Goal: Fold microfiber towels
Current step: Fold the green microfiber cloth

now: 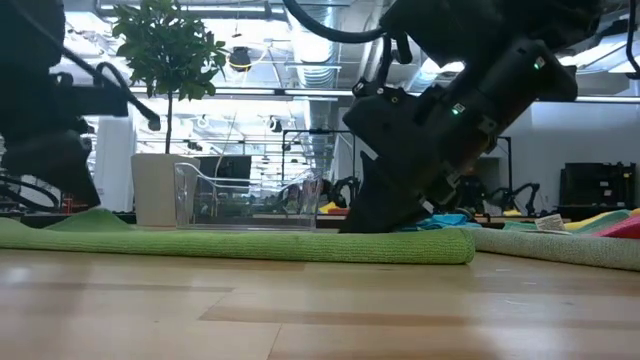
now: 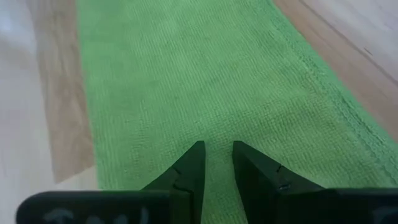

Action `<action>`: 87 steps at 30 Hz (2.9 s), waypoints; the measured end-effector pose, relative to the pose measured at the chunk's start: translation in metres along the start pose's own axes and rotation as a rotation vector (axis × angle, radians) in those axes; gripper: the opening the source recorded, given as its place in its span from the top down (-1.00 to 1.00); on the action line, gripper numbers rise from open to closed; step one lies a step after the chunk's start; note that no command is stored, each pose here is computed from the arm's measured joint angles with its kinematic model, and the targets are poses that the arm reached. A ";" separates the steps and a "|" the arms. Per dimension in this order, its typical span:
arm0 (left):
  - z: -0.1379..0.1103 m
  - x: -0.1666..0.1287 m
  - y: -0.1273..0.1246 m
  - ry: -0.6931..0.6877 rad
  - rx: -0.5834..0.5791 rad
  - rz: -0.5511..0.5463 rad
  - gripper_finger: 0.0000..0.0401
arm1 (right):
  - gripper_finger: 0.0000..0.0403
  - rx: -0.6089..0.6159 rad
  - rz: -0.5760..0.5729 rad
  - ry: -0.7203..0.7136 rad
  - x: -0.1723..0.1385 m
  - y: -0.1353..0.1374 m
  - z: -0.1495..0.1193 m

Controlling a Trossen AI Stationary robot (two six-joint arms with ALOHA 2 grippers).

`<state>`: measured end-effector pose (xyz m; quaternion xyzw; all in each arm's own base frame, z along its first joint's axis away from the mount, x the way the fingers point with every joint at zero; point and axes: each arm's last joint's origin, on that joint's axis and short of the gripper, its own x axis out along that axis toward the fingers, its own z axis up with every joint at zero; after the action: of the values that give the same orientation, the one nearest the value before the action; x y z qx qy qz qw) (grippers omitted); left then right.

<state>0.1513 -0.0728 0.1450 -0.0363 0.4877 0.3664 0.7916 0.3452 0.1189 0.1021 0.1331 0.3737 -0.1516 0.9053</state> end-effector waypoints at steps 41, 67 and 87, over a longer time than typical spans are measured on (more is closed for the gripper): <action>-0.076 -0.032 -0.069 -0.085 -0.216 -0.322 1.00 | 0.44 -0.111 0.120 -0.022 -0.062 0.025 0.009; -0.075 -0.033 -0.070 -0.110 -0.194 -0.326 1.00 | 0.46 -0.154 0.032 -0.033 -0.081 0.047 -0.030; -0.074 -0.033 -0.070 -0.123 -0.188 -0.331 1.00 | -0.06 -0.297 -0.012 0.097 -0.067 0.048 -0.062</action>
<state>0.1306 -0.1729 0.1116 -0.1673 0.3893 0.2766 0.8625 0.2781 0.1964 0.1134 0.0028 0.4363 -0.0937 0.8949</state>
